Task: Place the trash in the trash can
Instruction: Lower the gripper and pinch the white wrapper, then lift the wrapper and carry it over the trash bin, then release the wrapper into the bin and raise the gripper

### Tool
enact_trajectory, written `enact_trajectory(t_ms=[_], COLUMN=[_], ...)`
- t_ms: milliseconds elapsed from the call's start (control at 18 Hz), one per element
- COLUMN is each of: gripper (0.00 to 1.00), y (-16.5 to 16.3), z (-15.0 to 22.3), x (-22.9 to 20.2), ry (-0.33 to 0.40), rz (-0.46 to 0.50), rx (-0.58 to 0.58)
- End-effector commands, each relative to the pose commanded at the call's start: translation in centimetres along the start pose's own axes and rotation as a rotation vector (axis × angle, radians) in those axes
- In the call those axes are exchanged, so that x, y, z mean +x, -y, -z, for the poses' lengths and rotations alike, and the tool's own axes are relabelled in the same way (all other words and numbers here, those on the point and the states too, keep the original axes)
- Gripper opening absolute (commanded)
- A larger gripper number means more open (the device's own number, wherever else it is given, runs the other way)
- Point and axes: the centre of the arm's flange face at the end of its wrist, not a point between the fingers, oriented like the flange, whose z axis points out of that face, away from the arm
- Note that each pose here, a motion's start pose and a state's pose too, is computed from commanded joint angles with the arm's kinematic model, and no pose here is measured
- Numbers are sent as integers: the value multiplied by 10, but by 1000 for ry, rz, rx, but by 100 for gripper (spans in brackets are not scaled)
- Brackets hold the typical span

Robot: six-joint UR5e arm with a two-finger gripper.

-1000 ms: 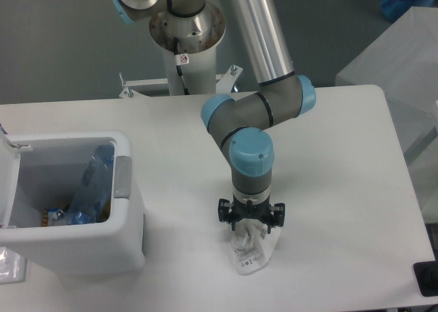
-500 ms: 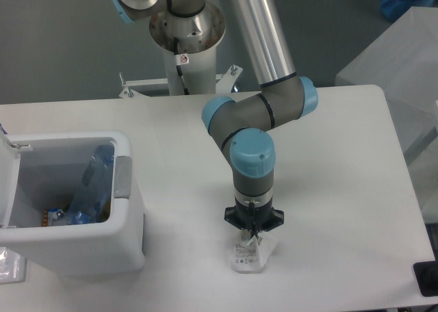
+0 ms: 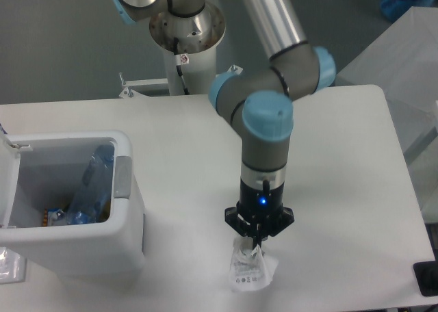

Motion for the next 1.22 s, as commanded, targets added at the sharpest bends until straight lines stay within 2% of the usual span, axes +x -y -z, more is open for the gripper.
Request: enact_trajectory(t_ms=[111,333,500,889,1056,1222], gripper=[7,8,9,9,9,12], y=[10,12,1,-59,-74,-89], z=[34,96,121,128,121,104], x=[35,110,156,239,260,258], ry=[-23,-79,-170,-253,-279,-283], rz=[24,-60,-110,-260,-284,-277], rx=[50,126,136,76,47,6])
